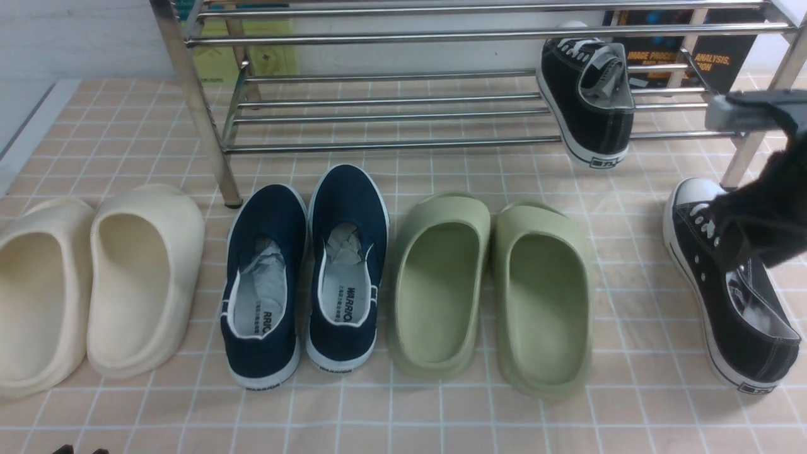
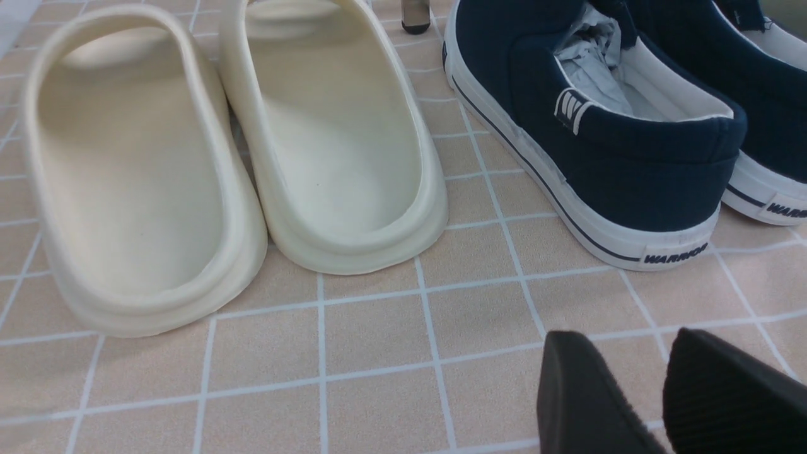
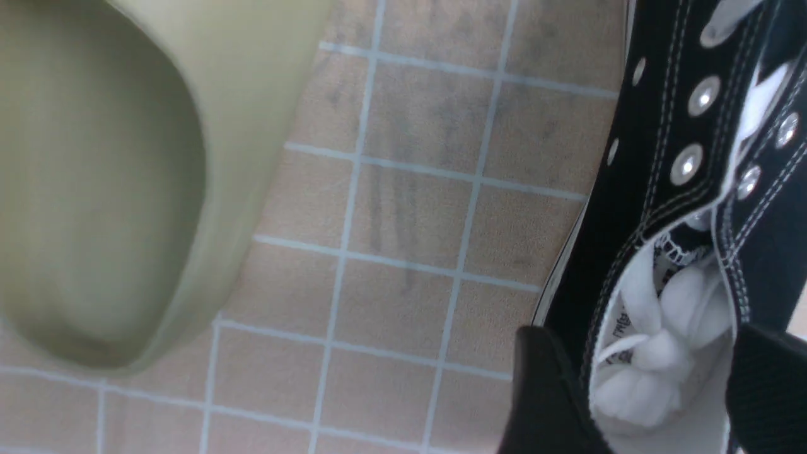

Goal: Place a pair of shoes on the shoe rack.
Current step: Use the right arm to grab the shoe closest to it

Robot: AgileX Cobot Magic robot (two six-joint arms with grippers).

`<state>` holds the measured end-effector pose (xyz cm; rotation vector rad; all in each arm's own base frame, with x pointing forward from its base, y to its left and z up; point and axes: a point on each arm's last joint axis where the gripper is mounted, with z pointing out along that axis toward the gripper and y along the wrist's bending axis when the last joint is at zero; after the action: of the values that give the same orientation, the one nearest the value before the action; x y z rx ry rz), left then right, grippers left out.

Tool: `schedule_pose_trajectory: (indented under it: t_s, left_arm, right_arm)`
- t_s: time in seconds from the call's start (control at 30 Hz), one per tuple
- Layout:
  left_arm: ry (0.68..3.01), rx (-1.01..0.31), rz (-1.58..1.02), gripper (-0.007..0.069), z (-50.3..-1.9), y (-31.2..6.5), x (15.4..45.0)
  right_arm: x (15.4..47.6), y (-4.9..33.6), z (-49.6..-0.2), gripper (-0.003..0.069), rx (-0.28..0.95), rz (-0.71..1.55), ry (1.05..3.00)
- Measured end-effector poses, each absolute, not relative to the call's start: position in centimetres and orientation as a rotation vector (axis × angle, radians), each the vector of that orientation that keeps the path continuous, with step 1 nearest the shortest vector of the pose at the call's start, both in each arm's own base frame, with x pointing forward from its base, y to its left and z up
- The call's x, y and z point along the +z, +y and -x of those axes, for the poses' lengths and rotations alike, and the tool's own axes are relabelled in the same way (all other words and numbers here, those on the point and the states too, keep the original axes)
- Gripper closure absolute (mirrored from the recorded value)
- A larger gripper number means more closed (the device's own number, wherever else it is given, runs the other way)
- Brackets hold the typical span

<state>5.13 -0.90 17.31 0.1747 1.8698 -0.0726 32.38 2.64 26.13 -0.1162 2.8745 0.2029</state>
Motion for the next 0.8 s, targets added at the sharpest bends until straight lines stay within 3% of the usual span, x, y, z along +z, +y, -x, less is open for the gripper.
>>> schedule_pose_trajectory:
  t_s: [0.13,0.27,0.43,0.5,0.63,0.8]
  left_arm:
    - [1.870,-0.073,-0.175,0.0384,-5.1,-0.9,17.3]
    - [1.870,-0.073,-0.175,0.0384,-5.1,-0.9,17.3]
    - [1.870,-0.073,-0.175,0.0384,-5.1,-0.9,17.3]
    - [1.870,-0.073,-0.175,0.0384,-5.1,-0.9,17.3]
    - [1.870,-0.073,-0.175,0.0384,-5.1,-0.9,17.3]
    - [1.870,-0.073,-0.175,0.0384,-5.1,-0.9,17.3]
  right_arm:
    - [23.4,2.4,-31.8,0.0281,0.177,0.097,2.863]
    - [21.0,2.3,-31.7,0.0341,0.156,0.089,2.869]
    - [20.0,2.3,-32.1,0.0599,0.150,0.088,2.873]
    - [20.4,2.3,-32.2,0.0657,0.152,0.094,2.873]
    - [21.9,2.2,-32.1,0.0664,0.143,0.116,2.879]
    - [26.1,2.5,-31.7,0.0660,0.182,0.117,2.824]
